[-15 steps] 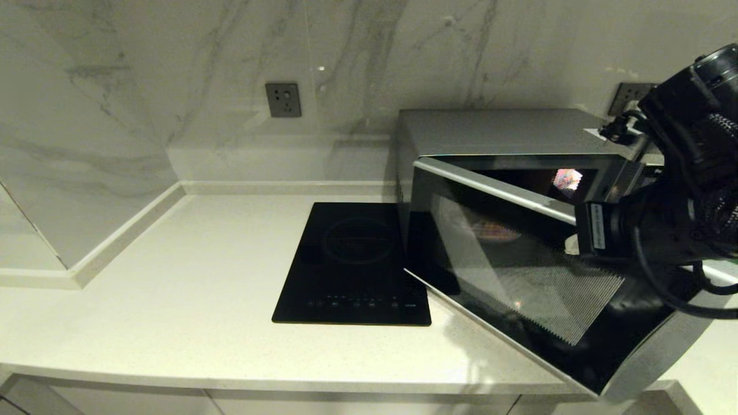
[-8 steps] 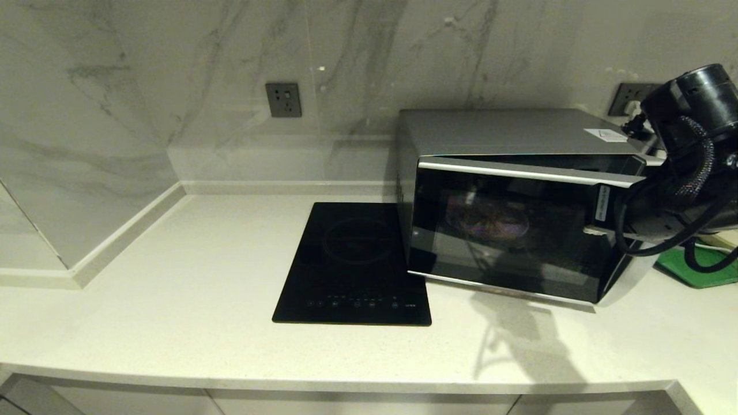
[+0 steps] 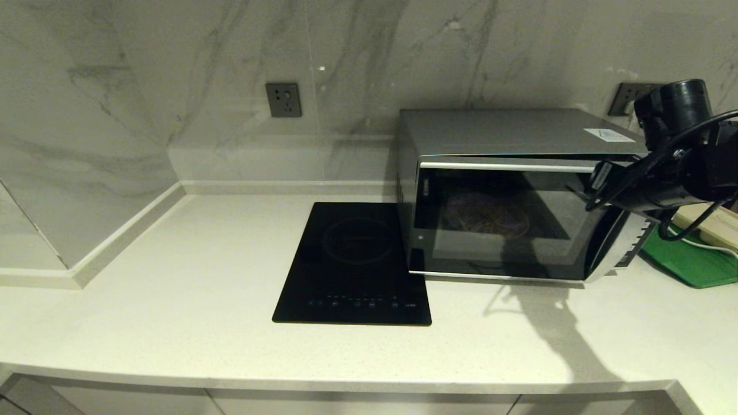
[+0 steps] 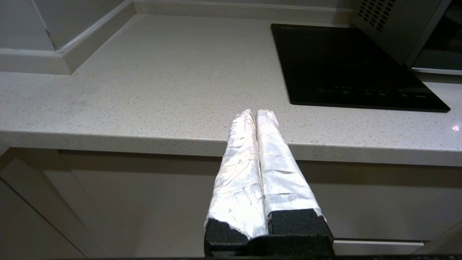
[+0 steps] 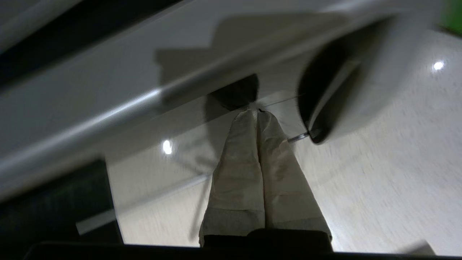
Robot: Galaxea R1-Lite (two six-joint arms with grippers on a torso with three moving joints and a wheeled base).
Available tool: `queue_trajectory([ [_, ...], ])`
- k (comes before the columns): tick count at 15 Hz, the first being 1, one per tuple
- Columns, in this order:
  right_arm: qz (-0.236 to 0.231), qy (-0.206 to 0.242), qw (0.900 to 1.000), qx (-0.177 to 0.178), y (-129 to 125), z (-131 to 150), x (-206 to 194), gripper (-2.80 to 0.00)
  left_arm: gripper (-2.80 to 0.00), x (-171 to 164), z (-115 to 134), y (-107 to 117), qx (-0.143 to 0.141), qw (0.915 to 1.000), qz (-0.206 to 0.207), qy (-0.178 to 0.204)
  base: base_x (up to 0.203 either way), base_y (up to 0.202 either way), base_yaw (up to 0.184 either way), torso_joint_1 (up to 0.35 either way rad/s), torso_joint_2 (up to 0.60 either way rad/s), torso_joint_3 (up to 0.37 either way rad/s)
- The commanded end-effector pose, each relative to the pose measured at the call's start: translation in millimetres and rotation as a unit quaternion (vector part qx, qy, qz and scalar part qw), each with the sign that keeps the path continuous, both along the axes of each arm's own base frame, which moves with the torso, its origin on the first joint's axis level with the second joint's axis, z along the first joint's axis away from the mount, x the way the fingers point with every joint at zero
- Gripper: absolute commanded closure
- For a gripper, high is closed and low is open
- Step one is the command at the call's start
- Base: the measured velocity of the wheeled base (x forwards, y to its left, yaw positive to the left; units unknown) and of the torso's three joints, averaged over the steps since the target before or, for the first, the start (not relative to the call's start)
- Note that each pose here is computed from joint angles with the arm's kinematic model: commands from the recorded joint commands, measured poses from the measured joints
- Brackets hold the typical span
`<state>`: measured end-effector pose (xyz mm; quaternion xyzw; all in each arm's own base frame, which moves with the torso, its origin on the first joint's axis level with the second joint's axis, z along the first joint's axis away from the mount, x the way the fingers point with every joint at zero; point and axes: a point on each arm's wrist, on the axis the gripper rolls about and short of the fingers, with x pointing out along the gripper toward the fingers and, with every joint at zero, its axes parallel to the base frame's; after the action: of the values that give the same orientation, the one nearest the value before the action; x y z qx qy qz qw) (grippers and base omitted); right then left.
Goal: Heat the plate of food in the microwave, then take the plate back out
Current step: Close the microwave oven
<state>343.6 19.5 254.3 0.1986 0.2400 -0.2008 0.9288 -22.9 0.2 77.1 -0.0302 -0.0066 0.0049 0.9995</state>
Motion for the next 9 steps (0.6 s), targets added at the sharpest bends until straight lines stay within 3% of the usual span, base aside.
queue_trajectory([
  [1,-0.037,-0.001,0.999,0.012,-18.3,-13.8,20.8,0.00,0.00,0.0,0.1,0.0,0.000,1.0000,0.000,0.000,0.000,0.000,0.000,0.000,0.00,0.000],
  [9,-0.052,-0.005,0.998,0.015,-28.9,-13.1,20.7,0.00,0.00,0.0,0.1,0.0,0.000,1.0000,0.000,0.000,0.000,0.000,0.000,0.000,0.00,0.000],
])
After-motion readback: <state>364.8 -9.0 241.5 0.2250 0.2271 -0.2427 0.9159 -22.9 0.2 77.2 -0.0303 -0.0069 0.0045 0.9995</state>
